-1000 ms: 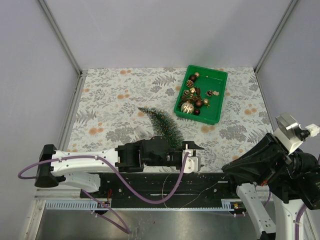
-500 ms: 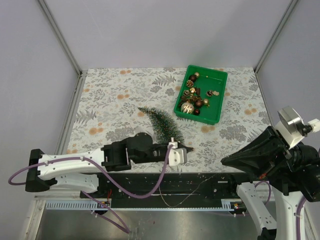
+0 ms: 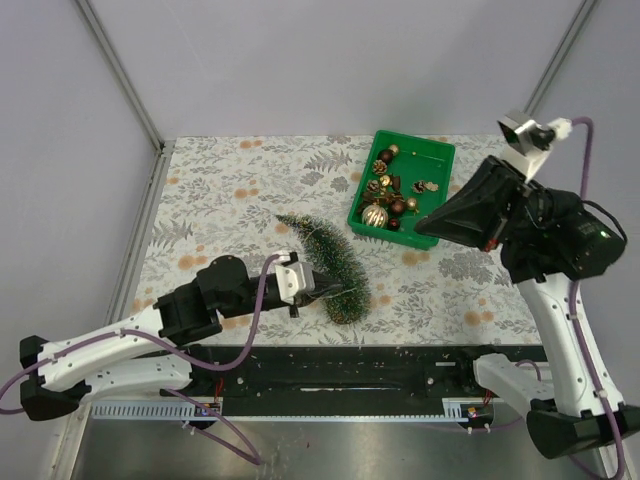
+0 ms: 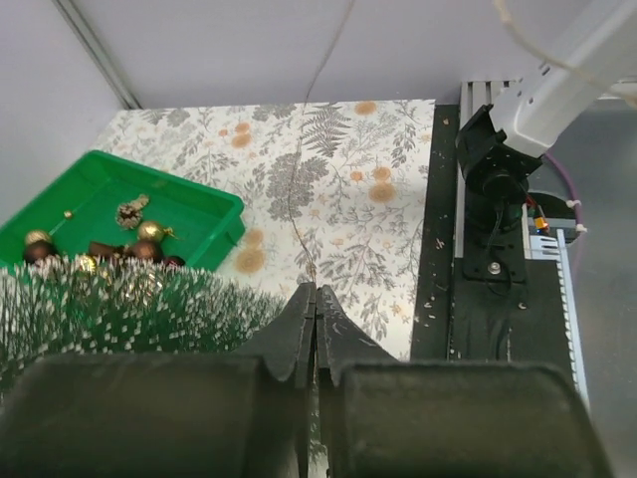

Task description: Decorate the small christmas tree

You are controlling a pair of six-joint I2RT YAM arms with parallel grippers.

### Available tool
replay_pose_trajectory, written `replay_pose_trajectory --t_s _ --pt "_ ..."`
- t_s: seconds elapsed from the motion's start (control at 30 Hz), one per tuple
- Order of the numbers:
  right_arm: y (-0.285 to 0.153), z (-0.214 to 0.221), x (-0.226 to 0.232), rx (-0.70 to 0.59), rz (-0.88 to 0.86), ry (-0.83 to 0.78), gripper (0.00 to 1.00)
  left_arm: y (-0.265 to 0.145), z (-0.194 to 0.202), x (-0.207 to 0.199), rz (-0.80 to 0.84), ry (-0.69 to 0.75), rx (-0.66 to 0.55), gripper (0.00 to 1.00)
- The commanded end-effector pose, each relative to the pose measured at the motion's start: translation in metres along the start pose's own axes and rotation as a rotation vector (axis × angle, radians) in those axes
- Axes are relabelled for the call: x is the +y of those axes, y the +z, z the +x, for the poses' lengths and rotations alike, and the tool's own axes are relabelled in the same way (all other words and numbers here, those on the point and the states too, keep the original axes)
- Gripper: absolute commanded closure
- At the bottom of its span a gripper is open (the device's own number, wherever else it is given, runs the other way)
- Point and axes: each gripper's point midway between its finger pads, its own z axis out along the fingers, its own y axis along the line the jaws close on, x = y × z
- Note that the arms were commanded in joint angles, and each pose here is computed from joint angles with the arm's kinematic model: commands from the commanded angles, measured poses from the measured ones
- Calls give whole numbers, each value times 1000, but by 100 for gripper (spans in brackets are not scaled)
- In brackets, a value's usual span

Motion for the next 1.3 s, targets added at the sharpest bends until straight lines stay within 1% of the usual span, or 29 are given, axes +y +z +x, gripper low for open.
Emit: replay_pose_trajectory --t_s 0.0,0.17,0.27,0.47,0.7,1.03,1.27 --pt "21 7 11 56 -130 -68 100 -12 -1 -6 41 -110 -41 98" --pt "66 28 -1 171 -159 -93 100 -23 -1 6 -1 -150 -58 98" --pt "74 21 -7 172 -168 -140 100 -31 3 15 -33 -165 -61 98" --pt "94 21 -40 226 -165 -76 100 -45 12 24 -79 -185 -61 98" --pt "125 27 -72 280 -210 -37 100 -57 23 29 -119 -181 -56 98" --pt "175 35 -80 356 -305 -52 100 -76 28 40 -190 -170 -74 98" --pt "195 39 -92 366 -374 -27 100 -86 33 50 -268 -180 -67 98"
